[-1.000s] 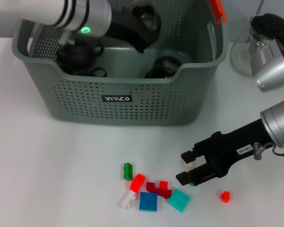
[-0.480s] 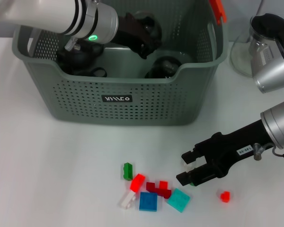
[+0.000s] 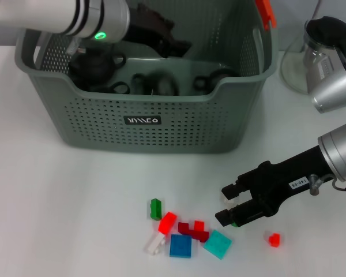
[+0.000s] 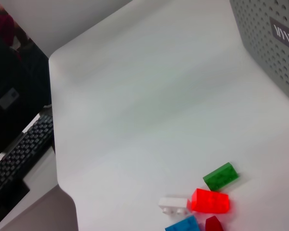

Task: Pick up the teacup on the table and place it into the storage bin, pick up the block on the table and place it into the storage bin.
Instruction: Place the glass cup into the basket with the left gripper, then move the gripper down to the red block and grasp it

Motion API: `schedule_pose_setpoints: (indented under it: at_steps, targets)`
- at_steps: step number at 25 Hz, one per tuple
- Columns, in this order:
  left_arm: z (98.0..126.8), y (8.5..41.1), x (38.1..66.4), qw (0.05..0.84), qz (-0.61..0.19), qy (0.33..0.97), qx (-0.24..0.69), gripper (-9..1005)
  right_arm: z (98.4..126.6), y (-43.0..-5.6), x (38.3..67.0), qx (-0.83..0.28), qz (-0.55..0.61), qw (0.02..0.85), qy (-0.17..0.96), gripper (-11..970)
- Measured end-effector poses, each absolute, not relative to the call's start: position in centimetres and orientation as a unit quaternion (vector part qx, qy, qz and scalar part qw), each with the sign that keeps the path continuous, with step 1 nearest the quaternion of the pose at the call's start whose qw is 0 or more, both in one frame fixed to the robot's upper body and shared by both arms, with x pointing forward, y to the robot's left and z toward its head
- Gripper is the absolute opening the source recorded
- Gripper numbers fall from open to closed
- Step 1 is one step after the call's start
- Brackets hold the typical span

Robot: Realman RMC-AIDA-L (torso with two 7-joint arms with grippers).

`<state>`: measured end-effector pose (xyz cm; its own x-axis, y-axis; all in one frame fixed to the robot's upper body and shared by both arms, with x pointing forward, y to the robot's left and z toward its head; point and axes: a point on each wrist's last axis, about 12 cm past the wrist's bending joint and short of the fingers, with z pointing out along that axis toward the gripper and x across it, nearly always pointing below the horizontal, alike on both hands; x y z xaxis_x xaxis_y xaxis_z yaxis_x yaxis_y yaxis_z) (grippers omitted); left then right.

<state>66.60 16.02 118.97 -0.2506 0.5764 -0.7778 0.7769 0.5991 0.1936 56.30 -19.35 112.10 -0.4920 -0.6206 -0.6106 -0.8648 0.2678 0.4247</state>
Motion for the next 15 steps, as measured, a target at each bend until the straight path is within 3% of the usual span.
schedule_pose_setpoints:
  at_steps: [7,11,15]
  targets:
    - [120.6,17.8,65.8,0.445,-0.112,0.780,0.425,717,112.2,-19.3,56.4,-0.479,0.372,0.165,0.778,731]
    - [122.9,18.8,63.9,0.462,-0.135,0.765,0.428,780,112.5,-19.4,56.6,-0.480,0.371,0.166,0.777,732]
    - [124.6,19.4,60.6,0.471,-0.210,0.728,0.452,843,112.7,-19.4,56.8,-0.483,0.368,0.166,0.776,733]
